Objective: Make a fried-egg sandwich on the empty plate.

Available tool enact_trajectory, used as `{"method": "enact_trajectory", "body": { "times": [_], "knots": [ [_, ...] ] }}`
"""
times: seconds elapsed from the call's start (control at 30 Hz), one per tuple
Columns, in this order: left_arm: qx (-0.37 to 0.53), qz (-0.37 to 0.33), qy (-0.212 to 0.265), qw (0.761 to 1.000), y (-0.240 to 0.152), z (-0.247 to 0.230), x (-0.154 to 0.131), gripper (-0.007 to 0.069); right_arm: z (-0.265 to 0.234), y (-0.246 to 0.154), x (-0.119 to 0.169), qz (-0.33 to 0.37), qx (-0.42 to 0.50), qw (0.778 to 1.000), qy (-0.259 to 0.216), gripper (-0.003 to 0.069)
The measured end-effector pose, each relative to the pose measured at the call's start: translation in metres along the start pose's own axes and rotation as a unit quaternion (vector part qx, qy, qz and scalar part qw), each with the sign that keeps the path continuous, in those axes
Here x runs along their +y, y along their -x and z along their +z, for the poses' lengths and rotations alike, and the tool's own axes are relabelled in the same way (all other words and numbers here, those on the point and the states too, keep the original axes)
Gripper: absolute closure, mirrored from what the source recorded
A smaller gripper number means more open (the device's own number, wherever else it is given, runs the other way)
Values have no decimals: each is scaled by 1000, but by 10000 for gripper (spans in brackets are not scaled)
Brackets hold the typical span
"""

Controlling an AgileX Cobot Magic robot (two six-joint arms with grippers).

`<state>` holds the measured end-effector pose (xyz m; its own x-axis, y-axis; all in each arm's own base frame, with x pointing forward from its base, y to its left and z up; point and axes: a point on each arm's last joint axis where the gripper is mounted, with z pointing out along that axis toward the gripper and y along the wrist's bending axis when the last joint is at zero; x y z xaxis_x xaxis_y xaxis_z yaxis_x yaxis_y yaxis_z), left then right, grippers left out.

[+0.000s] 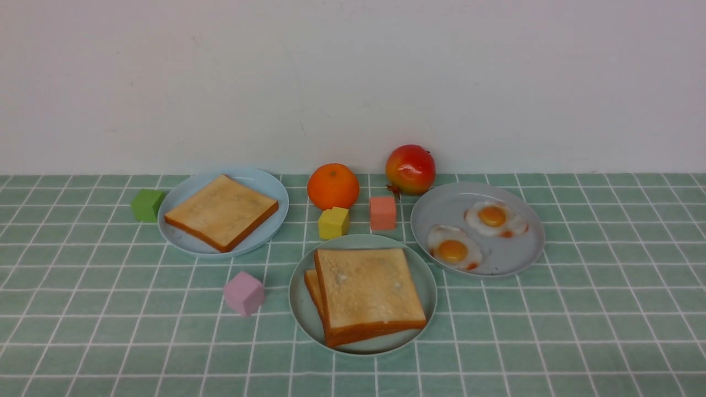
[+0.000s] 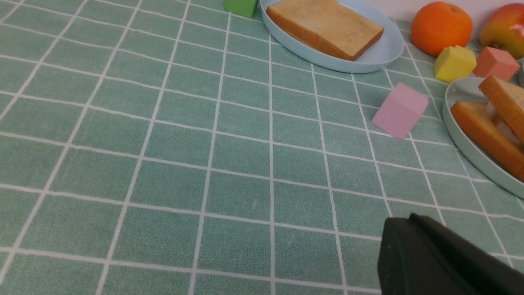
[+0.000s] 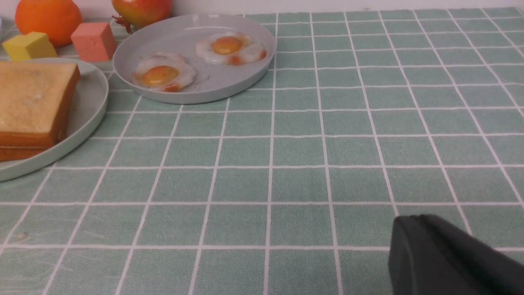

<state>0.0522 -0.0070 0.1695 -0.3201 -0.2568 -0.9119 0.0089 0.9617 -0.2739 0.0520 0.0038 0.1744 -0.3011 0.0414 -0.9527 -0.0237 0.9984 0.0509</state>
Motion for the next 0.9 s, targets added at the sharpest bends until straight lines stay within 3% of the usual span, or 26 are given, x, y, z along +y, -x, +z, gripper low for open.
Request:
{"method": "enact_trajectory", "body": {
  "times": [0.9],
  "knots": [
    [0,-1,-1,1000,0,0,0,638,0,0,0,0,0,1000,0,634]
  ]
}}
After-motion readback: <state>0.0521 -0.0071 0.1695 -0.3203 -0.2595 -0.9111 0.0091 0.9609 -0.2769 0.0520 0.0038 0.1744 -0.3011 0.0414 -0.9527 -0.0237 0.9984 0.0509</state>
